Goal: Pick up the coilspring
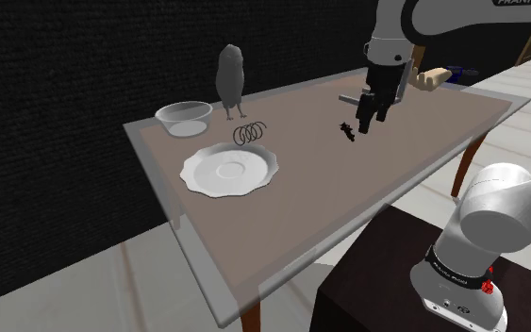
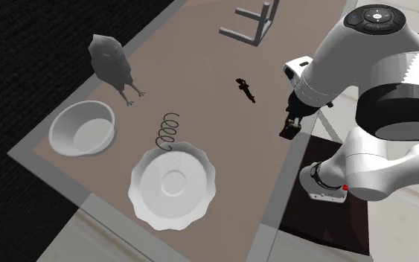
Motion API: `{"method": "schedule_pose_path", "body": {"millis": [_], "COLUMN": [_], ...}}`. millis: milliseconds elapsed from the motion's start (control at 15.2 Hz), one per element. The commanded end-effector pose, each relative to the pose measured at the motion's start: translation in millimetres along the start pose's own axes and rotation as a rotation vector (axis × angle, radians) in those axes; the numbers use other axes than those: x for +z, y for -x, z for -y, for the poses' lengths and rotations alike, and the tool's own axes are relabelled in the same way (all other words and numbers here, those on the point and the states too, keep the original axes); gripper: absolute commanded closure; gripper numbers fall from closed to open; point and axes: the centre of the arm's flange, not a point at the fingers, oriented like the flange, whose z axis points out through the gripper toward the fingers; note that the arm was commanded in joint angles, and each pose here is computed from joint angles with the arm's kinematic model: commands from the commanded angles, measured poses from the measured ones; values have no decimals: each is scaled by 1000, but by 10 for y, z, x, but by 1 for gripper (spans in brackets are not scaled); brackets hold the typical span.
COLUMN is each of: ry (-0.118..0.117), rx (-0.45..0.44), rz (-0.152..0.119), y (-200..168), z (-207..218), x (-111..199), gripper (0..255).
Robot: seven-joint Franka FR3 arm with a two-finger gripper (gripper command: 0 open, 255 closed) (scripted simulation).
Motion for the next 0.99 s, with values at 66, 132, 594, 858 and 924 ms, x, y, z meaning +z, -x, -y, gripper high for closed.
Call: {"method": "schedule_pose_path", "body": {"millis": [66, 132, 594, 858, 924], "ry": [3, 6, 27, 39, 42], "rx": [-10, -21, -93, -134, -144], "rz": [-7, -13, -60, -87, -93], "y": [-116, -233, -1038, -1490, -1602], "z": [36, 72, 361, 550, 601], "x": [20, 39, 155, 208, 220], "gripper": [0, 0, 0, 0, 0]}}
